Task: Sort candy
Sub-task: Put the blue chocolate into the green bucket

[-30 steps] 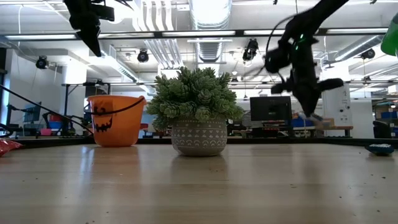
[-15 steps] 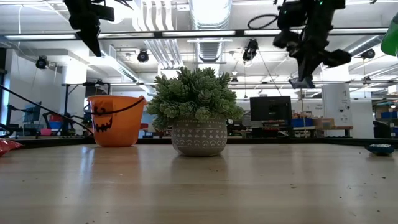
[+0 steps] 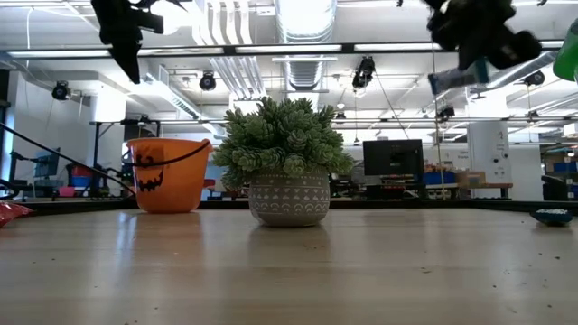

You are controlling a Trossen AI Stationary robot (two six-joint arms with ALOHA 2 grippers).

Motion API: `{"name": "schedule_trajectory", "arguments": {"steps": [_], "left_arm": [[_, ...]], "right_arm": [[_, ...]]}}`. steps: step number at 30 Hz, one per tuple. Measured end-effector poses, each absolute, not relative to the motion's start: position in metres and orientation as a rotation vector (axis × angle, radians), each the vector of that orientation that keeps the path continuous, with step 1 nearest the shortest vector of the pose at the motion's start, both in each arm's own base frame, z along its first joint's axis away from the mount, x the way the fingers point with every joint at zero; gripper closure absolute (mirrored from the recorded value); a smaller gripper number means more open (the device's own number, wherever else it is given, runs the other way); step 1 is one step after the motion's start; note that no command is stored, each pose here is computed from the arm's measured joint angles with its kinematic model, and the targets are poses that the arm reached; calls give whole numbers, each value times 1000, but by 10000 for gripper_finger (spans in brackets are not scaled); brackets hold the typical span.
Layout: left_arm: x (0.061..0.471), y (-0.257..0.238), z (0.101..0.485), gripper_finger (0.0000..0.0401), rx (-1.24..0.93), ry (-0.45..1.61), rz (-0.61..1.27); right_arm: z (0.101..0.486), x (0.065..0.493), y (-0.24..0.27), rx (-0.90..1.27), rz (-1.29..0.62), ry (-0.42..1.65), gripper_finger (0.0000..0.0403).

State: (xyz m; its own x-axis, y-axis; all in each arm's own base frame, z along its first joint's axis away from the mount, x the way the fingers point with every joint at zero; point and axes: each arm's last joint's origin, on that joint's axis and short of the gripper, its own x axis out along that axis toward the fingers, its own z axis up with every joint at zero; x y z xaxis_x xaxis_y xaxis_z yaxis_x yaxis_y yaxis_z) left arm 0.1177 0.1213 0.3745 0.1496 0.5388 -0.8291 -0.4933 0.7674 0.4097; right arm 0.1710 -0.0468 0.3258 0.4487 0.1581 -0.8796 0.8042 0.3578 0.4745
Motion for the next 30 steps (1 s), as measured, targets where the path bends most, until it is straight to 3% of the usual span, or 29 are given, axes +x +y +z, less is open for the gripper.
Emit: {"name": "schedule_trajectory", "arguments": {"steps": [13,23,30], "left_arm": [[121,118,373,264,-71,1132,603],[121,117,373,264,-120,1120,632],[121,117,373,264,-120,1122,633]], "right_arm": [[340,155,28,1156,-319,1166,394],[329,155,83,1089,-254,1370,394],[327,165,106,1090,-165,1367,394]]}}
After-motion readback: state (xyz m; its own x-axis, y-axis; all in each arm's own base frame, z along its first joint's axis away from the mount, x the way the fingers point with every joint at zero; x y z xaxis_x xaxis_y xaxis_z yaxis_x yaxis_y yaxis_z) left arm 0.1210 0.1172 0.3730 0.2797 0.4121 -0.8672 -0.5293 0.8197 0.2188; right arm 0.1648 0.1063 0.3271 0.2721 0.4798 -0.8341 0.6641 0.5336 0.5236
